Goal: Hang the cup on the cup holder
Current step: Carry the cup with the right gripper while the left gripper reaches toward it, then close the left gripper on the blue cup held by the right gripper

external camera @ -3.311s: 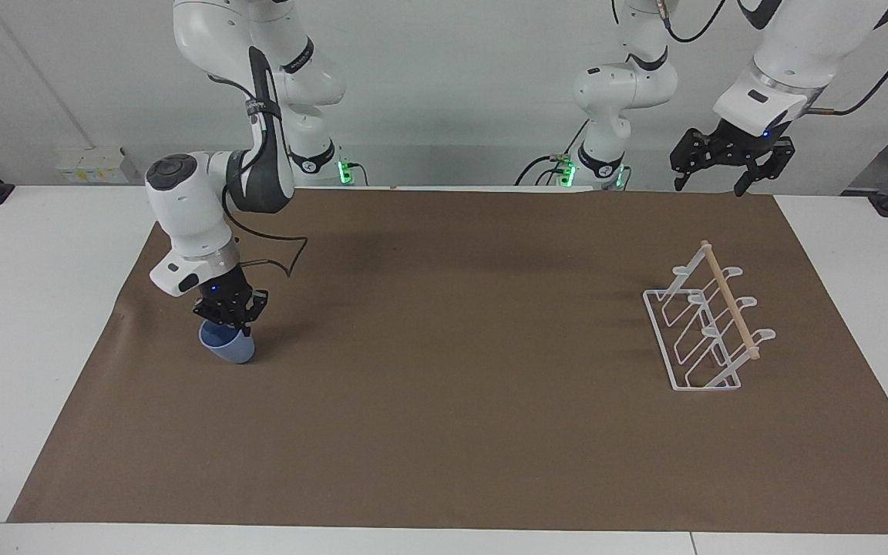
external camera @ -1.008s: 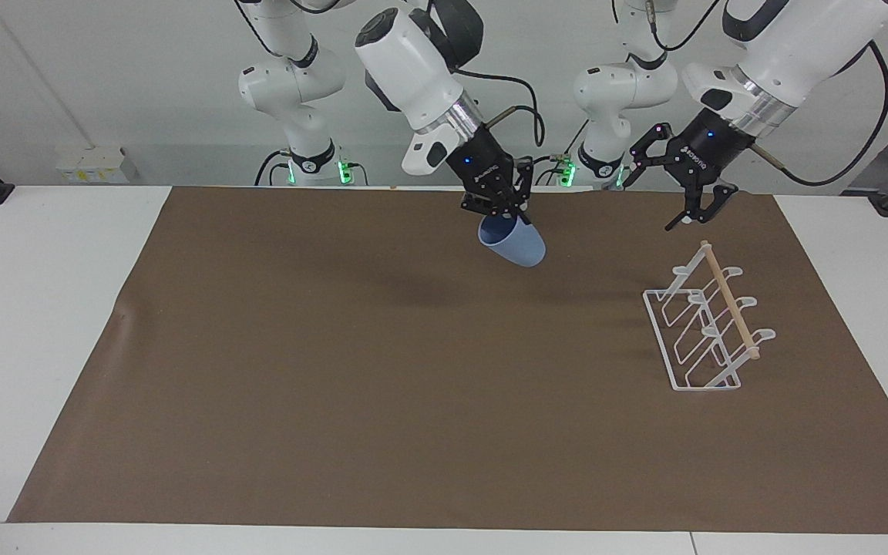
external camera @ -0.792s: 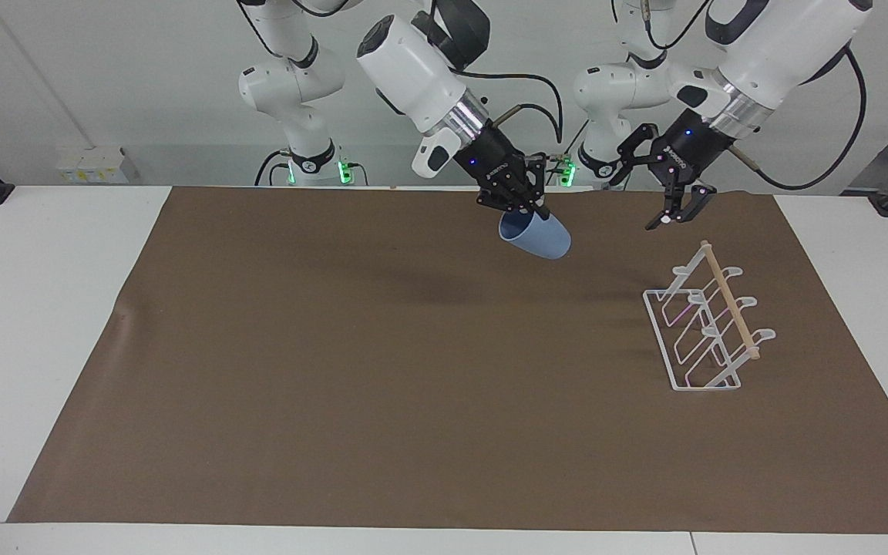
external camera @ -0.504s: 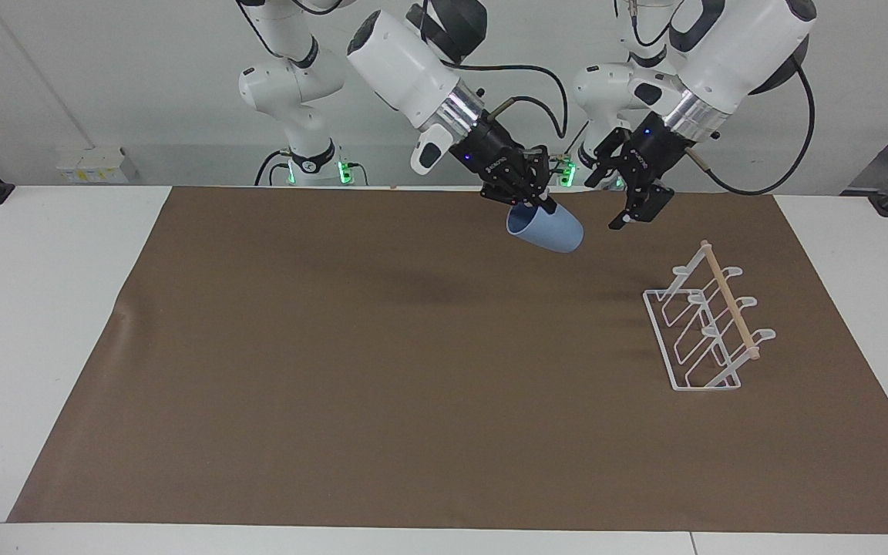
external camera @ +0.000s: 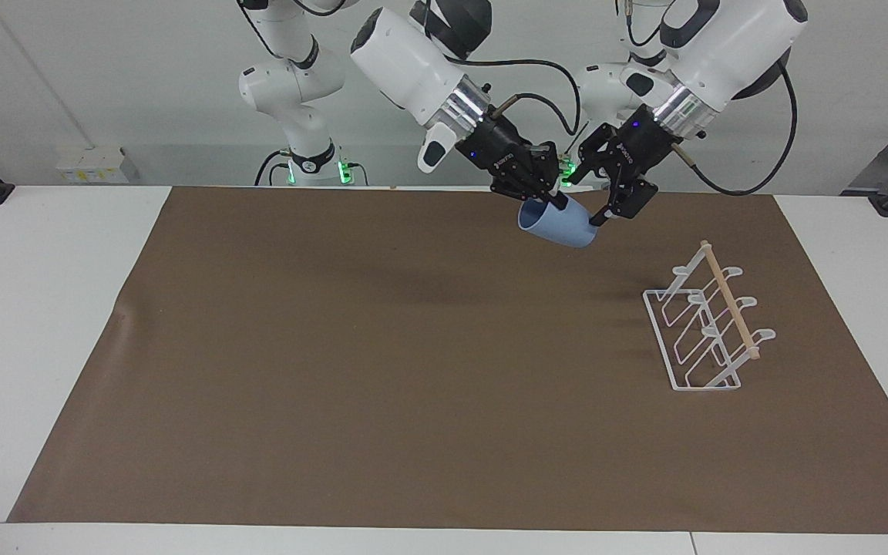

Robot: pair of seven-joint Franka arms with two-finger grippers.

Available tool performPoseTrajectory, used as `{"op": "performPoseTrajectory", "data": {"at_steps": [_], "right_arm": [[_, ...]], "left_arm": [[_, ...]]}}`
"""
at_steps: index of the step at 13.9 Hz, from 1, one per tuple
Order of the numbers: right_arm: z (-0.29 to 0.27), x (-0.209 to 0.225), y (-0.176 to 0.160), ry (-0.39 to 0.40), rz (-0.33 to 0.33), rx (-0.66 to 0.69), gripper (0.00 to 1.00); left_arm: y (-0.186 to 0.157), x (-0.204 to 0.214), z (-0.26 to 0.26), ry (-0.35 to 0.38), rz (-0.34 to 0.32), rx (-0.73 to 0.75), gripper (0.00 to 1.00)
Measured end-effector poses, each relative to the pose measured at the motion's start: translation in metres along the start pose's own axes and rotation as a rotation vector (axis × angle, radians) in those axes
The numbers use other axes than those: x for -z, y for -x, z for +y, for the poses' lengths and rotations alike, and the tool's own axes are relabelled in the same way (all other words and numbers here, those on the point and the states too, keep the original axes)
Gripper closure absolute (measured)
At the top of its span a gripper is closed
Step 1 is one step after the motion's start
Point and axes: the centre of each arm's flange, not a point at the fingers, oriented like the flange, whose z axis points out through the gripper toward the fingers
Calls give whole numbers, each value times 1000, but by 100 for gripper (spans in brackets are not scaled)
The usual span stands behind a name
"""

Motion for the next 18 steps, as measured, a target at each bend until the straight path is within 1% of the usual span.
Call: {"op": "performPoseTrajectory", "data": {"at_steps": [8, 18], "right_arm": [[3, -8, 3, 5, -5, 0, 95], [10, -11, -5, 16, 1, -11, 95]], "left_arm": [[-7, -3, 3, -8, 13, -10, 0], [-11, -23, 7, -83, 30, 26, 0]]}}
